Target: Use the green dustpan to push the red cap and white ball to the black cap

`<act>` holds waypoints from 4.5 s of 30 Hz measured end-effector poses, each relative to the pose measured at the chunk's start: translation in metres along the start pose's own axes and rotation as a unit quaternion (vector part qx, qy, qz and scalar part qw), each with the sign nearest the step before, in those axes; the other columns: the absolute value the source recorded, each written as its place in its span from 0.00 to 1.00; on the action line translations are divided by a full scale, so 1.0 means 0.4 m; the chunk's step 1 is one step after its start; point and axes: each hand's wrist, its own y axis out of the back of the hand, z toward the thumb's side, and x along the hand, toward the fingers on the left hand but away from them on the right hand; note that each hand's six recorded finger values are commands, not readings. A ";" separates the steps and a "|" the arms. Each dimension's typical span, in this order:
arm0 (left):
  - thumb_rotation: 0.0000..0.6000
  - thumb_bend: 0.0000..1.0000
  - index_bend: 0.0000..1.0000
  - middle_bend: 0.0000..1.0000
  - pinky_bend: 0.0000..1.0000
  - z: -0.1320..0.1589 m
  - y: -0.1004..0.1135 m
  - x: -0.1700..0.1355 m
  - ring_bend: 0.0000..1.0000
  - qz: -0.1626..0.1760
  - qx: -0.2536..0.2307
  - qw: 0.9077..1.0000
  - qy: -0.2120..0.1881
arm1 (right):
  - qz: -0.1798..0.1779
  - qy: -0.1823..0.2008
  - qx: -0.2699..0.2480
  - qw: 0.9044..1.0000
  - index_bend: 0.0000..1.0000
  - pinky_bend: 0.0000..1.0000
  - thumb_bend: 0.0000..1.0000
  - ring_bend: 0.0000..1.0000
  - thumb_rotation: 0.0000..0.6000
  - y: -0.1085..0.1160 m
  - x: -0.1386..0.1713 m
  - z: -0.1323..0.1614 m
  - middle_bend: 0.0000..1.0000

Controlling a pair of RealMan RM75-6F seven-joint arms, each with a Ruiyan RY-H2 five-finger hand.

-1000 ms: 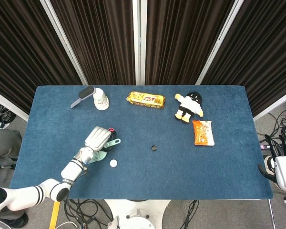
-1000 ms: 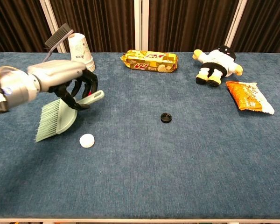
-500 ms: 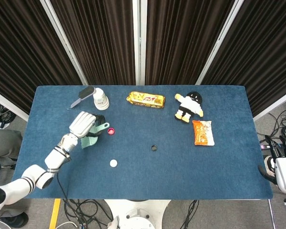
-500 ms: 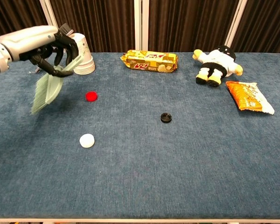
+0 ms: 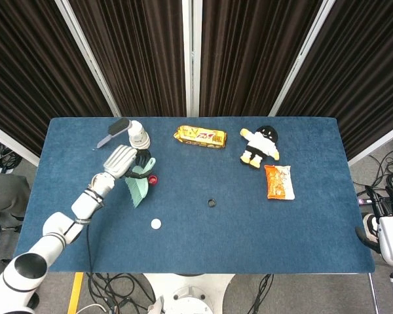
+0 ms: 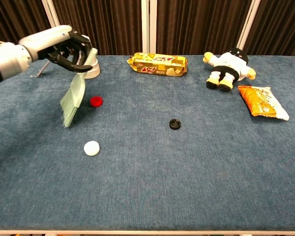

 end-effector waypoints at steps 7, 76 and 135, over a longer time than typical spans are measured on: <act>0.86 0.40 0.55 0.63 0.86 0.011 0.006 0.025 0.63 0.008 0.023 1.000 -0.010 | -0.002 -0.004 0.001 1.000 0.04 0.11 0.15 0.01 1.00 0.007 0.003 0.003 0.21; 0.97 0.40 0.55 0.64 0.86 0.328 -0.158 0.123 0.63 -0.037 -0.081 0.988 -0.125 | -0.010 -0.005 -0.015 1.000 0.04 0.12 0.15 0.01 1.00 0.008 0.023 -0.024 0.22; 0.82 0.41 0.55 0.65 0.87 0.061 0.088 -0.373 0.63 -0.038 -0.032 0.998 0.033 | -0.004 0.023 -0.023 0.999 0.04 0.12 0.15 0.01 1.00 -0.006 -0.021 -0.019 0.22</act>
